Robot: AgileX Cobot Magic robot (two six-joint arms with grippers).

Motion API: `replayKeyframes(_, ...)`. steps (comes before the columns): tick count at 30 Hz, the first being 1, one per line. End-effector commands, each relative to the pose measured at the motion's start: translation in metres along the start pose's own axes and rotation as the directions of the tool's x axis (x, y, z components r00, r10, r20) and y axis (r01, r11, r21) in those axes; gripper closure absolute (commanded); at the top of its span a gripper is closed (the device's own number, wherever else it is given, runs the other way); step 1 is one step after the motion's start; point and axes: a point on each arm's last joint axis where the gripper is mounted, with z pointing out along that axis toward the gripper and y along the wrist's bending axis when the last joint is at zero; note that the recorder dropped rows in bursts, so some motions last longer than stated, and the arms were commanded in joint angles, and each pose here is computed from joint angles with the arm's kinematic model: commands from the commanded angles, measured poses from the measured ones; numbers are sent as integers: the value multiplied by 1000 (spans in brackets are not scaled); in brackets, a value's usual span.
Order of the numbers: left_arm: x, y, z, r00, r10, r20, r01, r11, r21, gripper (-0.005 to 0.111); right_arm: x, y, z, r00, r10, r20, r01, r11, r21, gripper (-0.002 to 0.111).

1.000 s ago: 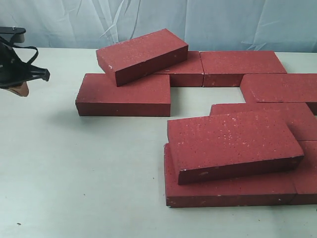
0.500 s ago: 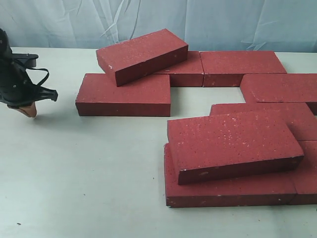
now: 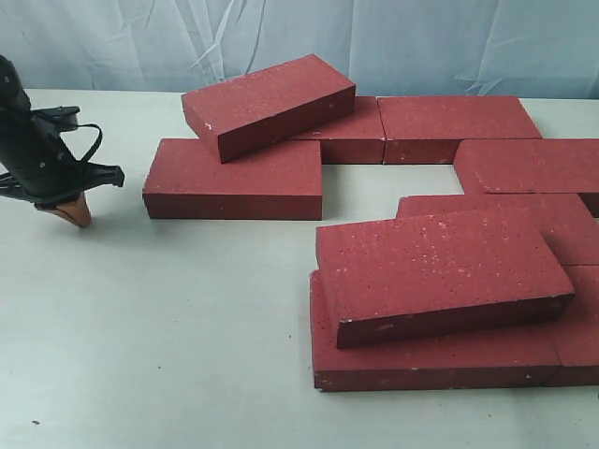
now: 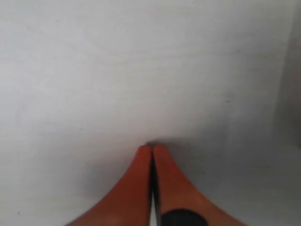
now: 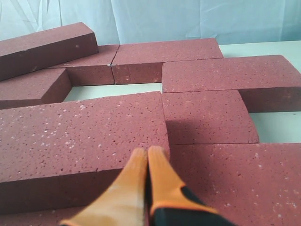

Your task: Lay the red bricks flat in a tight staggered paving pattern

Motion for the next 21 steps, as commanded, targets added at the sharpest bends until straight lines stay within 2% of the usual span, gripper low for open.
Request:
replayKeyframes(1,-1,-19,2,999,40,18,-41,999,28,107,-1,0,0,1000,-2,15,2,1000,6,109)
replayKeyframes(9,-6,-49,3,989,86,123,-92,995,49,107,-1,0,0,1000,-2,15,2,1000,6,109)
replayKeyframes(15,-26,-54,-9,963,75,258,-91,994,54,107,-1,0,0,1000,-2,17,2,1000,6,109)
replayKeyframes(21,-26,-62,-5,968,58,245,-80,993,82,107,-1,0,0,1000,0,20,0,1000,6,109)
